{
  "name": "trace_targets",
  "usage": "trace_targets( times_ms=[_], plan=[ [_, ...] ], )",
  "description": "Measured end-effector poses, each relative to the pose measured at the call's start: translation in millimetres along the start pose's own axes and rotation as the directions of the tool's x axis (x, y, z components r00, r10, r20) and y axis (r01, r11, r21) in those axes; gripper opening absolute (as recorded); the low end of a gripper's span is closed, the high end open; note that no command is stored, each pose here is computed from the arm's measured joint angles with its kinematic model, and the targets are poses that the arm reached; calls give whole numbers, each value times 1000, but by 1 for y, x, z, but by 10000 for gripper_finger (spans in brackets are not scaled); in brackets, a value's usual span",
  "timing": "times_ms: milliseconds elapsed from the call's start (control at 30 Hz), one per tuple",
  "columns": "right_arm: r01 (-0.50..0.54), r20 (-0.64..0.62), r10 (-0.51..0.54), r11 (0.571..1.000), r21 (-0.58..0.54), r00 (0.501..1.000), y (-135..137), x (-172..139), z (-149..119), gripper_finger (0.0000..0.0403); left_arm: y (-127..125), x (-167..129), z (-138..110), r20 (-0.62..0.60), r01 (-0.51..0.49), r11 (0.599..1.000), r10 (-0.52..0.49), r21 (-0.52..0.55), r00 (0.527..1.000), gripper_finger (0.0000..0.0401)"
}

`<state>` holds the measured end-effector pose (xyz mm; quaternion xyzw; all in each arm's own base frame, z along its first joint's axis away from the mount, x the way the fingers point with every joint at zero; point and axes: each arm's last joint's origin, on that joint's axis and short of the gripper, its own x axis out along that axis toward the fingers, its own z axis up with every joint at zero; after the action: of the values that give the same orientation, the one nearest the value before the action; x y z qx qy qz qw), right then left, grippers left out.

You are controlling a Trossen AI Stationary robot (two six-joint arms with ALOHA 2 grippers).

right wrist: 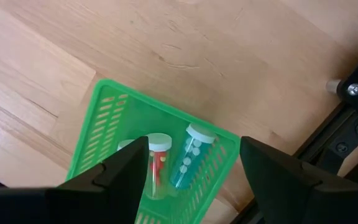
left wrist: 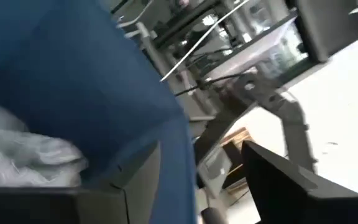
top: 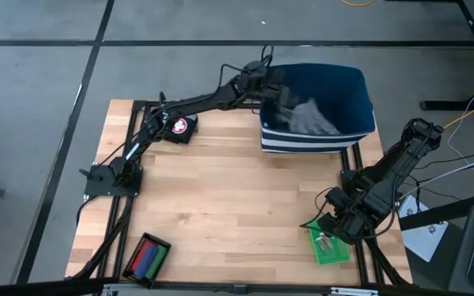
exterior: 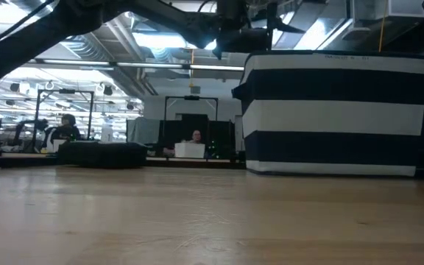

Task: Pick & place medical supplies in basket/bin
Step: Return to Home Position

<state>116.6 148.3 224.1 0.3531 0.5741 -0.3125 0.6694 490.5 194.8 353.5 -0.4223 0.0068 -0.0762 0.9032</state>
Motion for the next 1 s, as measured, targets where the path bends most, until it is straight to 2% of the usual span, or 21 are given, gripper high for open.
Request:
trace_targets(
  times_ms=[133,233,300,367,433,500,600,733,833,900,933,1000],
  plan=[
    [0,0,0,1000,0,1000,0,0,0,254,-16,-7,12,22,106,994,-106,31,994,222],
    [-1,0,1,1000,-3,1000,0,0,0,254,-47,-20,24,35,159,983,-163,96,986,218],
    [-5,15,6,1000,-15,1000,0,0,0,254,-73,-35,34,58,144,975,-156,171,986,217],
    [-17,38,18,1000,-25,999,1,0,1,254,-101,-52,40,96,58,964,-85,258,992,216],
    [-33,65,36,999,-43,997,2,0,2,254,-130,-71,41,156,-92,930,38,357,987,216],
    [-78,101,86,993,-85,991,6,0,3,254,-159,-92,37,214,-255,860,175,441,961,216],
    [-119,189,147,981,-152,971,11,-3,7,254,-203,-125,25,272,-421,742,323,522,906,216],
    [-125,260,177,971,-204,949,13,-5,17,254,-251,-164,1,316,-555,617,461,558,829,216],
    [-130,301,194,967,-219,934,15,-7,25,254,-278,-189,-16,352,-623,551,523,556,776,216],
    [-129,331,196,968,-214,923,14,-9,30,254,-293,-204,-26,363,-648,526,548,551,754,216],
    [-122,339,193,968,-219,921,14,-10,32,254,-300,-211,-31,366,-653,533,550,538,751,216],
    [-119,320,185,970,-213,929,14,-10,34,254,-313,-222,-38,374,-653,581,538,486,756,216]
  ],
)
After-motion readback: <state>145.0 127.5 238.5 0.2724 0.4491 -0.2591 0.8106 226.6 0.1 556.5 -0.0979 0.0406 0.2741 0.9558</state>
